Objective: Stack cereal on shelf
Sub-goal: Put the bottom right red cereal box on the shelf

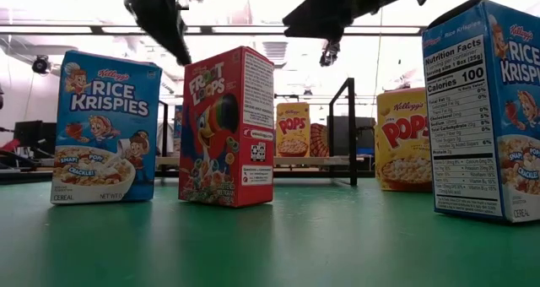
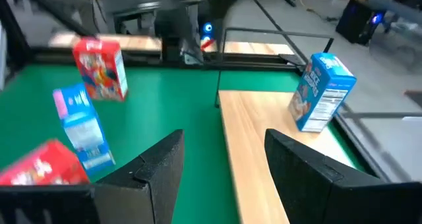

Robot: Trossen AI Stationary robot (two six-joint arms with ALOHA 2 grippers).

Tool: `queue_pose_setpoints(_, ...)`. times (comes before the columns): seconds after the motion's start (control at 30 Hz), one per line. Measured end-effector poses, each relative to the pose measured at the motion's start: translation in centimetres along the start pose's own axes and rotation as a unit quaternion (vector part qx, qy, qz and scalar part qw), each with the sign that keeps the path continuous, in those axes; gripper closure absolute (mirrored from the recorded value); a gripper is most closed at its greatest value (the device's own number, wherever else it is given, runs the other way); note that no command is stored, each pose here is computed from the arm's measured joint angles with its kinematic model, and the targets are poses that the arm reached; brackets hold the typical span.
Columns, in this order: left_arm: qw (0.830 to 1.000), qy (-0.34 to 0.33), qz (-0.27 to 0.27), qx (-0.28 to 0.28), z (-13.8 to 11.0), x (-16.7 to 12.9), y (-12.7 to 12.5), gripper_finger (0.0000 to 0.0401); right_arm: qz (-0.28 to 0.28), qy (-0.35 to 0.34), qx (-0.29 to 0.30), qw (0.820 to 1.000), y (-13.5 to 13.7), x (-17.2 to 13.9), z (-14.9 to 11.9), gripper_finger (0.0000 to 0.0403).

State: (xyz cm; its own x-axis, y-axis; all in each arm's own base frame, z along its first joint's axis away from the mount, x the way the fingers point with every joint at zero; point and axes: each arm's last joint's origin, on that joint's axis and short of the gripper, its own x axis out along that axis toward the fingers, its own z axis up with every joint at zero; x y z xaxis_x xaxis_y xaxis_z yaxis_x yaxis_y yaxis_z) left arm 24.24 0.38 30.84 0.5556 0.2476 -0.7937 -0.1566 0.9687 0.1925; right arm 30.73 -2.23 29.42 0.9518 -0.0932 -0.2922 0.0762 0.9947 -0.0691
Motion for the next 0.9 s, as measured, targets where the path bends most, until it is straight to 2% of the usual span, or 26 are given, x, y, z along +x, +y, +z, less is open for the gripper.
queue_pose_setpoints(0.13, 0.996, -0.060, -0.055, 0.043, 0.3, -1.8, -3.9, 0.0324, 0.005, 0.004, 0.045, 0.999, 0.3, 0.5, 1.0, 0.0202)
queue_pose_setpoints(0.23, 0.989, -0.080, -0.093, 0.080, 0.0, -2.8, -6.6, 0.0324, 0.015, 0.032, 0.071, 0.997, 0.9, 1.1, 1.9, 0.0202)
queue_pose_setpoints(0.4, 0.981, -0.093, -0.119, 0.121, -1.2, -4.3, -10.3, 0.0324, 0.038, 0.121, 0.101, 0.987, 3.0, 2.2, 3.5, 0.0202)
queue_pose_setpoints(0.63, 0.973, -0.119, -0.089, 0.176, -3.0, -5.9, -13.1, 0.0324, 0.039, 0.287, 0.158, 0.944, 7.0, 4.1, 5.3, 0.0202)
queue_pose_setpoints(0.9, 0.972, -0.136, -0.052, 0.184, -4.0, -5.7, -13.8, 0.0324, -0.015, 0.429, 0.204, 0.880, 10.4, 6.5, 5.7, 0.0202)
